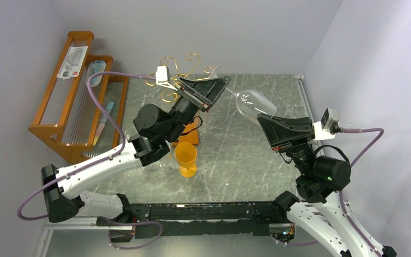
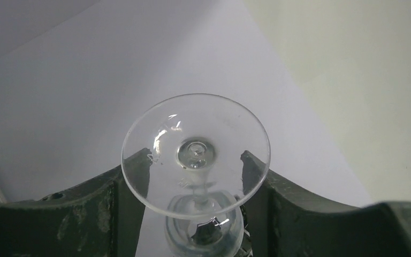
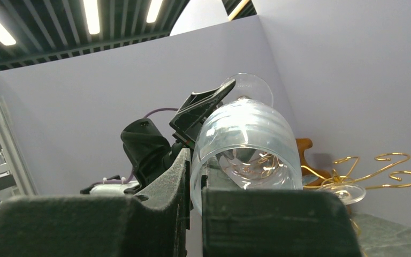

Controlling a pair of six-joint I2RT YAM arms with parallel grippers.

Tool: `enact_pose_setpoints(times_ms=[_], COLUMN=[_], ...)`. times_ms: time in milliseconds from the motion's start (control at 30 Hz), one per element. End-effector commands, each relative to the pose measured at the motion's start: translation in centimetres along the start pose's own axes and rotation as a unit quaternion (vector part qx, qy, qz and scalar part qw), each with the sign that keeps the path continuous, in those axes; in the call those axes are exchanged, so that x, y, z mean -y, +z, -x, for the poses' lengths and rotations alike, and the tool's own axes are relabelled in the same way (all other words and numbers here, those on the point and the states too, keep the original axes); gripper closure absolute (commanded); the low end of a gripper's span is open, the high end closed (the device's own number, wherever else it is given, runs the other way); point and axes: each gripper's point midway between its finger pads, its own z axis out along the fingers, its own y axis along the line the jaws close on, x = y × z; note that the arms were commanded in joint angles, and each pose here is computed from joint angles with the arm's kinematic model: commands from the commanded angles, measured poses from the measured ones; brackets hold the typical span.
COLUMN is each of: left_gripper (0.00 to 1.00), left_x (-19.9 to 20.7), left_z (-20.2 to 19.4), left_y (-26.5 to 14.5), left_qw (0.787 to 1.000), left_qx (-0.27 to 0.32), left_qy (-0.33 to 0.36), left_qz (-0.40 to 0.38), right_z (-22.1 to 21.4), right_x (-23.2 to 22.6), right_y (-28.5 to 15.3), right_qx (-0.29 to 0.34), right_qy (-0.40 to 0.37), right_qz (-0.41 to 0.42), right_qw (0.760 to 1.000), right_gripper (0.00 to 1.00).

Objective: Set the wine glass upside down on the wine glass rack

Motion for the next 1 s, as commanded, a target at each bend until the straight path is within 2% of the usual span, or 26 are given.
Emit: enact_pose_setpoints(times_ms=[0, 133, 333, 567, 633, 667, 767, 833, 967], left_gripper=[0.38, 0.51, 0.64, 0.94, 0.95, 0.95, 0.95, 0.95, 0.95], left_x=[2.0, 1.8, 1.6, 2.0, 1.9, 2.0, 1.5, 1.3, 1.8], left_z=[1.6, 2.6, 3.4, 4.3, 4.7, 5.0, 5.4, 5.5, 4.9], left_y=[0.7, 0.3, -0.3, -0.9, -1.3, -1.5, -2.1, -2.4, -2.7], left_qw=[0.999, 0.998, 0.996, 0.994, 0.993, 0.992, 0.991, 0.989, 0.985], left_qx=[0.041, 0.067, 0.09, 0.104, 0.108, 0.113, 0.116, 0.112, 0.077], left_qy=[-0.004, 0.002, -0.009, 0.02, 0.037, 0.045, 0.072, 0.097, 0.154], left_qz=[-0.025, -0.021, -0.027, -0.035, -0.03, -0.028, -0.013, -0.009, -0.009], right_z=[1.0, 0.1, -0.7, -2.1, -2.1, -2.1, -2.3, -2.8, -3.2], right_x=[-1.7, -1.5, -1.2, -0.3, 0.2, 0.7, 2.6, 3.4, 4.5], right_y=[0.4, 0.7, 0.8, 0.7, 0.7, 0.7, 0.1, -0.5, -1.0], right_qx=[0.015, 0.002, -0.016, -0.035, -0.033, -0.033, -0.035, -0.047, -0.076], right_qy=[-0.002, 0.0, -0.011, -0.006, 0.0, 0.005, 0.017, 0.014, 0.014], right_qz=[0.041, 0.046, 0.046, 0.039, 0.023, 0.008, -0.05, -0.073, -0.121], right_qw=[0.999, 0.999, 0.999, 0.999, 0.999, 0.999, 0.998, 0.996, 0.99], right_gripper=[1.0, 1.0, 1.0, 1.0, 0.98, 0.92, 0.55, 0.46, 0.37])
